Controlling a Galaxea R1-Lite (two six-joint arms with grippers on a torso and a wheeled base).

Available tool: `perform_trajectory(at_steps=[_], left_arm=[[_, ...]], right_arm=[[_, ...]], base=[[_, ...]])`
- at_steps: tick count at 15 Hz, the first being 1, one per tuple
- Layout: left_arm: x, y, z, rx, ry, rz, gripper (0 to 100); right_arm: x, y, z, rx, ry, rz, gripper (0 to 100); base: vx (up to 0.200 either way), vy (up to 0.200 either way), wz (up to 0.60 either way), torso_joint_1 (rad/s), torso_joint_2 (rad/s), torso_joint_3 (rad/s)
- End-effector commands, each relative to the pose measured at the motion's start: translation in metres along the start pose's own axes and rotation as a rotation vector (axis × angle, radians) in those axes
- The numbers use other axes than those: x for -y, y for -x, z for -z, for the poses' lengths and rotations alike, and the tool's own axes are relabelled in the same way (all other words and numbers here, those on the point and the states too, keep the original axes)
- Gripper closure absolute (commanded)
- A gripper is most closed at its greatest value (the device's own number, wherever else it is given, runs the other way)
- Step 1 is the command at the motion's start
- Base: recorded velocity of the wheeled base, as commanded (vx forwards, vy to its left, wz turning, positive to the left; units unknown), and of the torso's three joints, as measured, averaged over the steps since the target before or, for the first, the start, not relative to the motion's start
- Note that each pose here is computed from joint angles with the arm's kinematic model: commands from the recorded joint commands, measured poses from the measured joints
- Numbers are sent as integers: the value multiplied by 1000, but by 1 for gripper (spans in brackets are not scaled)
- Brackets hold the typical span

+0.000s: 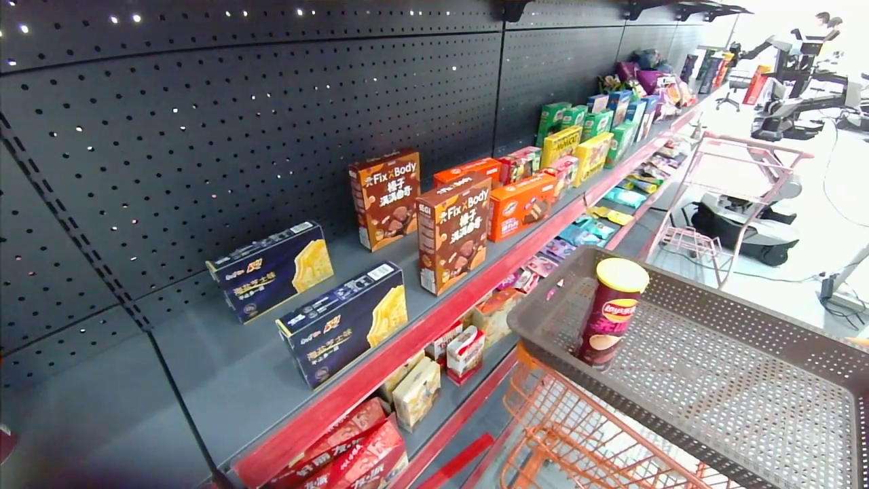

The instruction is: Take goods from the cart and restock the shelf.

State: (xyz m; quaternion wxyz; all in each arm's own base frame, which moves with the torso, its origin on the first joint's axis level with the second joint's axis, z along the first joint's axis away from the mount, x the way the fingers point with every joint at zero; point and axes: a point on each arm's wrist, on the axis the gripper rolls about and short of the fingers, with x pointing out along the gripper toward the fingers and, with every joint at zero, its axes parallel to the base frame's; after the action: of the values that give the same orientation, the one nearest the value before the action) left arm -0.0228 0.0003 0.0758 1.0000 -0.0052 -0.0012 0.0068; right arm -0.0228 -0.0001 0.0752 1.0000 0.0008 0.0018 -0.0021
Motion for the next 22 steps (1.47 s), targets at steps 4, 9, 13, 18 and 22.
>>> perform_trajectory(at_steps=[4,9,13,18,22], left_arm=[[0,0,0,-1,2,0,0],[0,0,0,-1,0,0,0],[0,0,0,-1,0,0,0],[0,0,0,-1,0,0,0],[0,0,0,-1,0,0,0]], right_arm=[[0,0,0,1,0,2,0],[0,0,0,1,0,0,0],[0,0,0,1,0,0,0],[0,0,0,-3,2,0,0],[0,0,0,-7,2,-3,0]], base=[[0,0,0,72,-153,-87],[0,0,-360,44,-102,-64],[0,0,0,0,0,0],[0,0,0,0,0,0],[0,0,150,1,3,1]])
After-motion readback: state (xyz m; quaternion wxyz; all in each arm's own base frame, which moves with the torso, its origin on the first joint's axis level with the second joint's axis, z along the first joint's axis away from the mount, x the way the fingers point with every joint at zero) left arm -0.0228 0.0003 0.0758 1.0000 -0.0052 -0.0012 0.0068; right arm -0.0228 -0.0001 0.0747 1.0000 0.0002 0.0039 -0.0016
